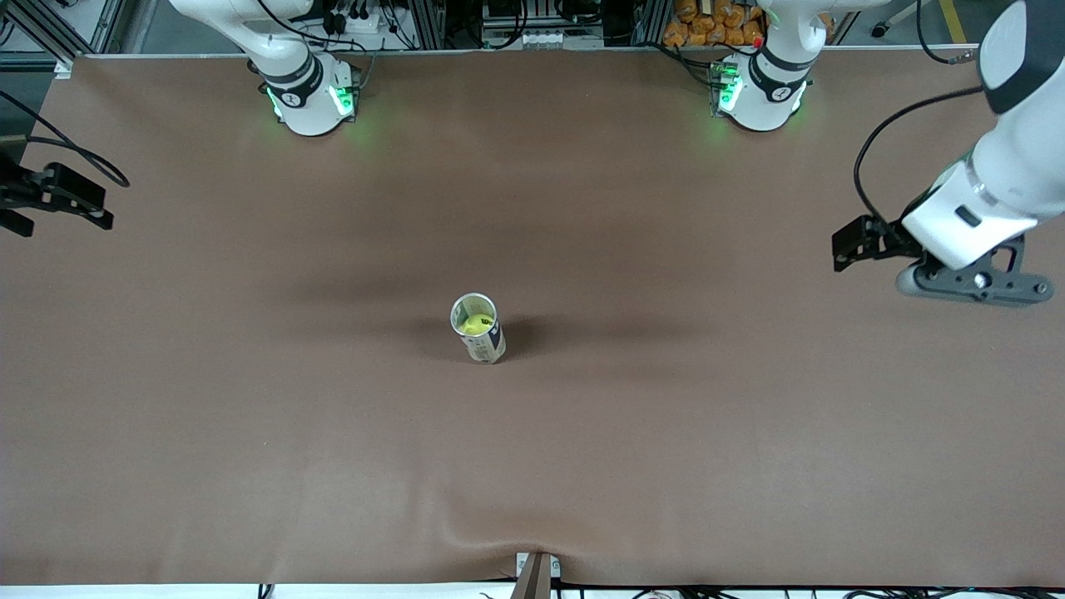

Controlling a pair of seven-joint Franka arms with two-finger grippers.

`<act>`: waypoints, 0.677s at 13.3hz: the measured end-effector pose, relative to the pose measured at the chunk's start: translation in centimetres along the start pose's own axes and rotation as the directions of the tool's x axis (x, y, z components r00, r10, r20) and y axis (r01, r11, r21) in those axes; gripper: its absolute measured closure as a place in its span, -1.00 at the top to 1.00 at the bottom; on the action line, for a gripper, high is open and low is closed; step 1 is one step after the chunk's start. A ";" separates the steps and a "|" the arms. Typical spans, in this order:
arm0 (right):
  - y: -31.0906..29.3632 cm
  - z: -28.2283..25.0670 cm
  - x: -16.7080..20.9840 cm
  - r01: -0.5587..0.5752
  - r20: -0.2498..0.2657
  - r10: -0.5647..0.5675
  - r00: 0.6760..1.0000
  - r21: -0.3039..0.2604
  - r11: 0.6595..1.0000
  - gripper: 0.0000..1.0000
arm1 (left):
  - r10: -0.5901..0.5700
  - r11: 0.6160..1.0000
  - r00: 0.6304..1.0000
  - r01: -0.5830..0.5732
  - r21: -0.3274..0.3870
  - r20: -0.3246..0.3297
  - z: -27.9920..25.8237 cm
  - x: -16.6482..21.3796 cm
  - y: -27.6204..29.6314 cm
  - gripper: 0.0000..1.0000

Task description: Insert tennis ball vertically with right arm

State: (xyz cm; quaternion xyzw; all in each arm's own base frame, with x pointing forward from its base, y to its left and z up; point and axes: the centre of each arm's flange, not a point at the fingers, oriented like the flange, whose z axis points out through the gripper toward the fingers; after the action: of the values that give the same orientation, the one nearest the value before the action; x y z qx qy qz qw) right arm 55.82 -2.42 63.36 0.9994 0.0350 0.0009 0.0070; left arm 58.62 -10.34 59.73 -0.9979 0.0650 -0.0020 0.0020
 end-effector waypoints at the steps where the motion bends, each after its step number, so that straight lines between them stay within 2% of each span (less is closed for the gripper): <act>1: -0.1 0.8 0.4 -0.026 -0.014 0.026 1.000 -0.001 1.000 1.00 | -0.007 1.000 1.000 0.006 0.005 0.000 -0.3 -0.8 -0.1 1.00; 4: -0.5 2.0 1.5 -0.046 -0.084 0.045 0.995 -0.004 0.999 1.00 | -0.042 0.999 0.999 0.042 -0.018 0.000 -1.5 -4.0 -1.4 1.00; 5: -0.6 1.9 1.6 -0.045 -0.094 0.044 0.995 -0.005 0.999 1.00 | -0.052 0.998 0.999 0.052 -0.023 -0.003 -2.1 -5.4 -1.9 1.00; 7: -0.6 1.9 1.4 -0.045 -0.084 0.044 0.995 -0.004 0.999 1.00 | -0.074 0.997 0.997 0.074 -0.024 0.000 -3.2 -8.1 -2.0 1.00; 9: -0.6 2.2 1.1 -0.045 -0.051 0.045 0.998 -0.002 0.999 1.00 | -0.088 0.996 0.996 0.088 -0.023 0.002 -3.9 -9.9 -1.6 1.00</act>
State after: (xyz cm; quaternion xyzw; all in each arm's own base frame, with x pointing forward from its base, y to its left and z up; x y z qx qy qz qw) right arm 56.84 -1.73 61.11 0.9995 0.0127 0.0265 0.0078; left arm 48.94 -7.52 63.65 -0.9997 0.0209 -0.0009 -0.0095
